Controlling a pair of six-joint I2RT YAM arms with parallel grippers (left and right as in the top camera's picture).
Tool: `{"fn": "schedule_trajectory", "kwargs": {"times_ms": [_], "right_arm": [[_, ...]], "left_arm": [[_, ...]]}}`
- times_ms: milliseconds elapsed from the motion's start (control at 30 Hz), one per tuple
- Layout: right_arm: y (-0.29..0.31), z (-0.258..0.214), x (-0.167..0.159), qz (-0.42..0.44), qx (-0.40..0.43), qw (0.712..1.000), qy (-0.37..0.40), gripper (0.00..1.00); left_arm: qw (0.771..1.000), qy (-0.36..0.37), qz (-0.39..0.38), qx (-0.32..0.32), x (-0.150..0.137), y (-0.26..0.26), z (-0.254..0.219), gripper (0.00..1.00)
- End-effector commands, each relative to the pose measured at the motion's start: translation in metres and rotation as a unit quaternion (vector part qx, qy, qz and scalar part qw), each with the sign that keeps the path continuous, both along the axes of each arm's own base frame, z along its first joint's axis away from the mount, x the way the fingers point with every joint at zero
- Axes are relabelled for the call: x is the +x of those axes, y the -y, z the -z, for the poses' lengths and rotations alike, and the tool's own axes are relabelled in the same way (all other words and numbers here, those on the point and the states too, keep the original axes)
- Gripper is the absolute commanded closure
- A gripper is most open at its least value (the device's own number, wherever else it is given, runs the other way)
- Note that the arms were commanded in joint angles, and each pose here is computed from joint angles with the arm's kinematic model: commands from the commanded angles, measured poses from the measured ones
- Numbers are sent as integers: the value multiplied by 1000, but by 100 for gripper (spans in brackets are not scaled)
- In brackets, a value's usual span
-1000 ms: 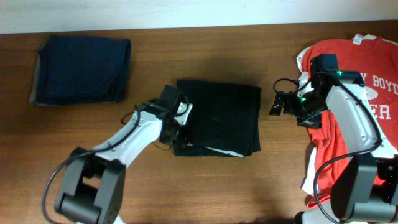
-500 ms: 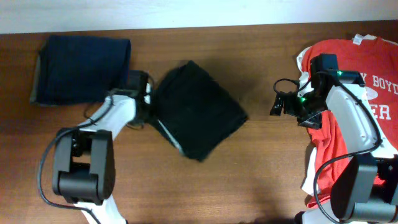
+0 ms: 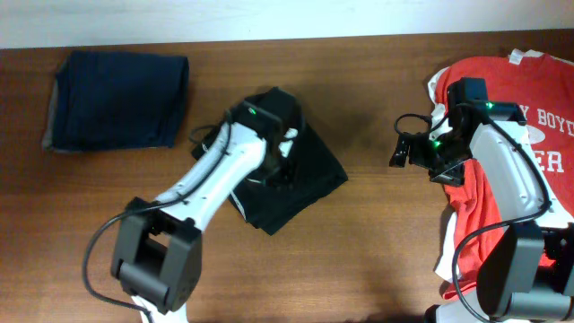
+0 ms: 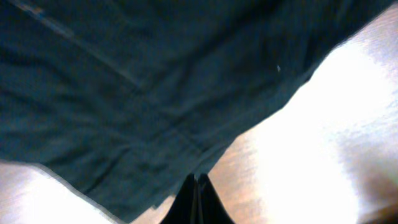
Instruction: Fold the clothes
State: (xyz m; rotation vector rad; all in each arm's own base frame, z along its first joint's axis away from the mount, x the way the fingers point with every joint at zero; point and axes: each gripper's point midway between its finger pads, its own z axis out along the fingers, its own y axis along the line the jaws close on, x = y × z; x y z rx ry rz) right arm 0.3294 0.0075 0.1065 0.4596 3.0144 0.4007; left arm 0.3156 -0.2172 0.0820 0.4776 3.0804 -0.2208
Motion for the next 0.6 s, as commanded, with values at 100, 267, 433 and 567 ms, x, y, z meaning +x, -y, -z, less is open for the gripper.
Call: {"fn": "schedule_trajectory", "kwargs": {"times_ms": [100, 267, 433, 567], "right_arm": [[2, -3, 2, -1, -5, 1000, 5, 2], [2, -3, 2, -1, -5, 1000, 5, 2], [2, -3, 2, -1, -5, 1000, 5, 2], [2, -3, 2, -1, -5, 1000, 5, 2]], "left_arm": [[996, 5, -36, 79, -24, -10, 38, 99], [978, 32, -197, 55, 15, -56, 16, 100], [958, 78, -277, -3, 59, -81, 5, 16], [937, 90, -337, -22, 74, -95, 9, 1]]}}
